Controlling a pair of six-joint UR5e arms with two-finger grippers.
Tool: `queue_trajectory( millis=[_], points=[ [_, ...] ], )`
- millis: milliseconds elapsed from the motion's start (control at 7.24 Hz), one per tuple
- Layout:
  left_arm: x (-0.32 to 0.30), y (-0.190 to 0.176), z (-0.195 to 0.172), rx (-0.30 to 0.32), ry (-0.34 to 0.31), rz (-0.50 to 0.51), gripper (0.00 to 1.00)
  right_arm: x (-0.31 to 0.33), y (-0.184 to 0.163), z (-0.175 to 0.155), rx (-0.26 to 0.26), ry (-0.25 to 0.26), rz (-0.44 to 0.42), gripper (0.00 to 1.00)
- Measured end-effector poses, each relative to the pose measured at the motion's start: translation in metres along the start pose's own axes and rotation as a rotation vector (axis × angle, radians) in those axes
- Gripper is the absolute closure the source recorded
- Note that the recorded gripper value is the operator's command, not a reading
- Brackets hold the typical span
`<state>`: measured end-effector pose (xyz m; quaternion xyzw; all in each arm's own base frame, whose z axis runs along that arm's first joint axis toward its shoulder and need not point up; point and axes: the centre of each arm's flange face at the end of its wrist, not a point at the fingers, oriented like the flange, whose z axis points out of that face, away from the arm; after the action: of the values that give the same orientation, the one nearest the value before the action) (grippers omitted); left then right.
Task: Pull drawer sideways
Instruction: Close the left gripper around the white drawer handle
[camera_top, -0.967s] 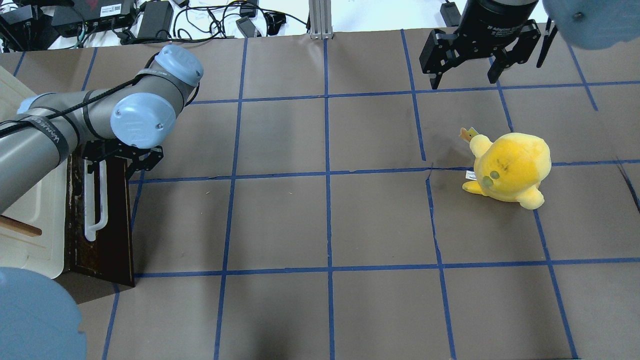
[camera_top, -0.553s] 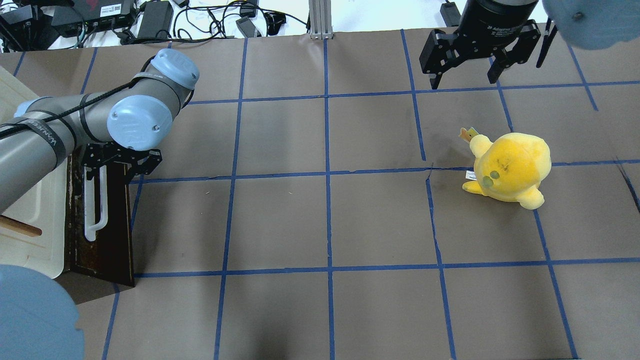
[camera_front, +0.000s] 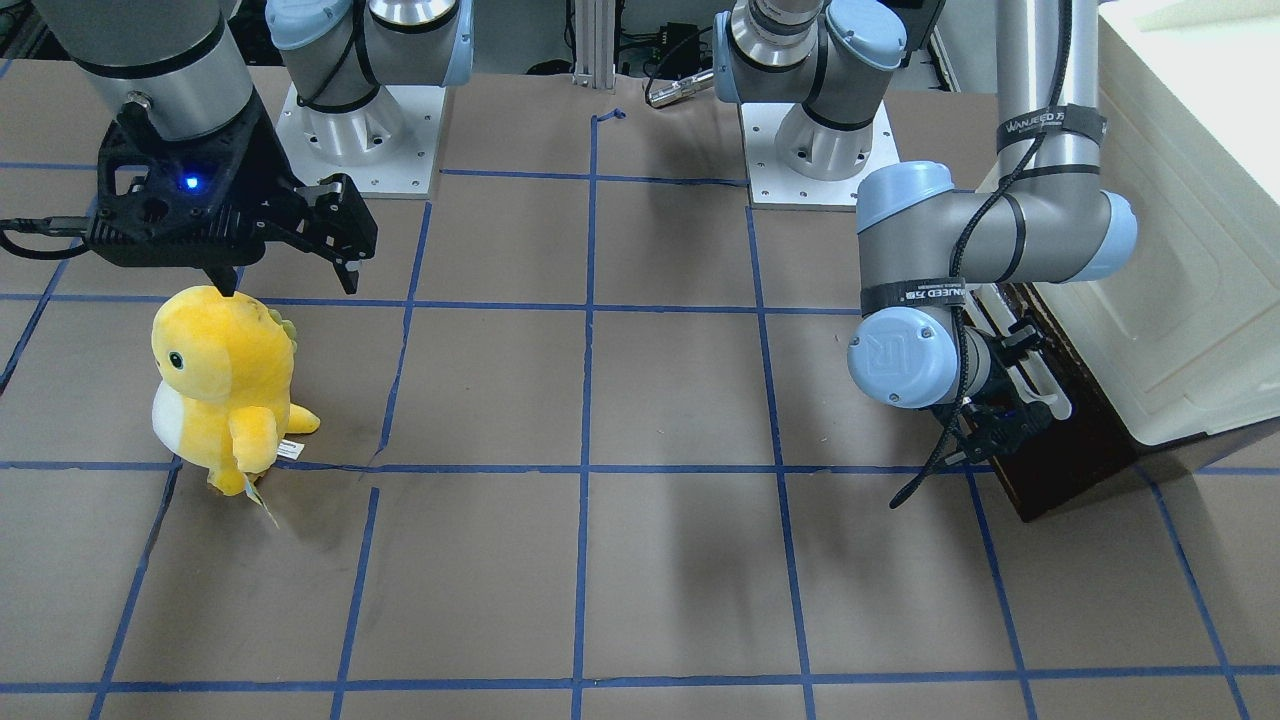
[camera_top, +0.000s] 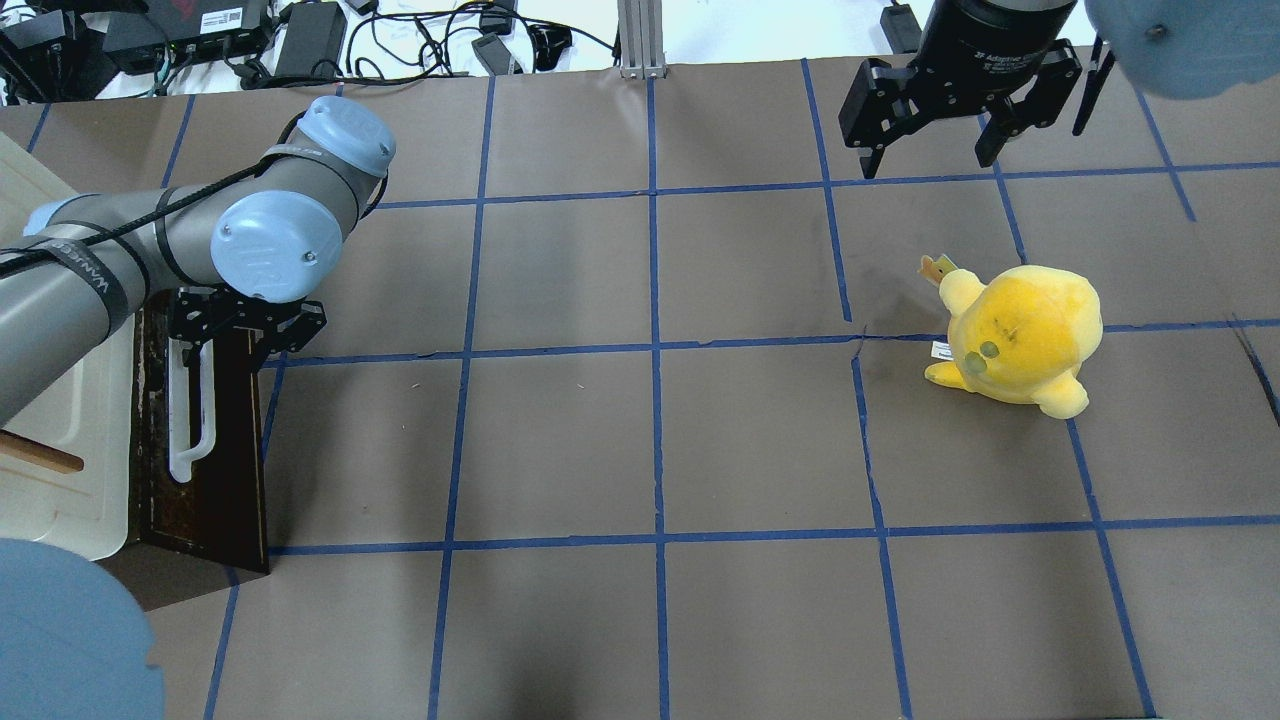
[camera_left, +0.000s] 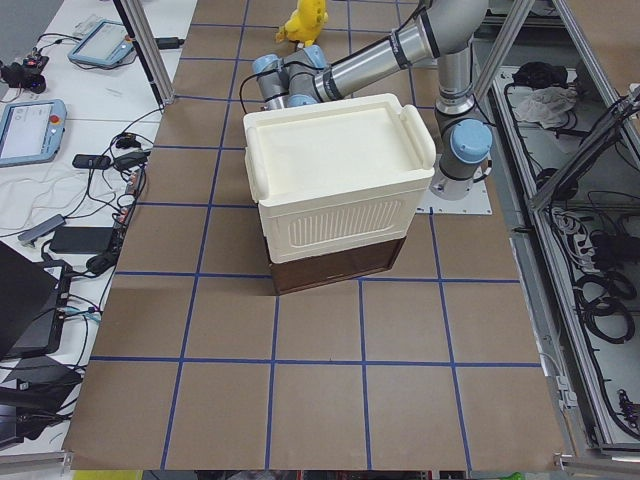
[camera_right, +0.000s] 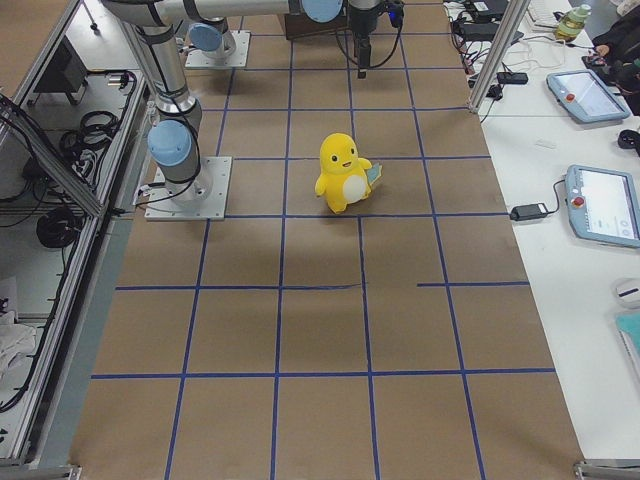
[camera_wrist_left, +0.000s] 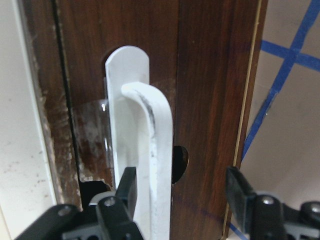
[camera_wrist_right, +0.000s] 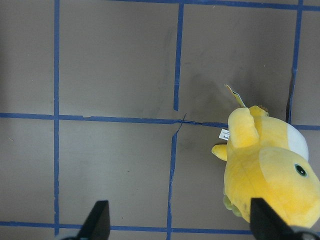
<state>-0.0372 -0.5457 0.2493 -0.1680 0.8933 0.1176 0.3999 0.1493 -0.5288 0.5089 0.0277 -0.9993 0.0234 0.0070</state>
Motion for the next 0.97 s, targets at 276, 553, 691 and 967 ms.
queue_trajectory(
  millis=[276,553,691,967],
  points=[
    [0.0002,0.0027,0.0008,-0.014,0.004,0.009,0.40,0.0000,0.0000,0.0000,0.000,0.000,0.000,0.00],
    [-0.0001,0.0043,0.0018,-0.025,0.001,0.019,0.40,0.0000,0.0000,0.0000,0.000,0.000,0.000,0.00],
    [-0.0005,0.0049,0.0019,-0.028,-0.001,0.022,0.40,0.0000,0.0000,0.0000,0.000,0.000,0.000,0.00],
    [-0.0014,0.0067,0.0022,-0.035,-0.007,0.031,0.41,0.0000,0.0000,0.0000,0.000,0.000,0.001,0.00]
  ],
)
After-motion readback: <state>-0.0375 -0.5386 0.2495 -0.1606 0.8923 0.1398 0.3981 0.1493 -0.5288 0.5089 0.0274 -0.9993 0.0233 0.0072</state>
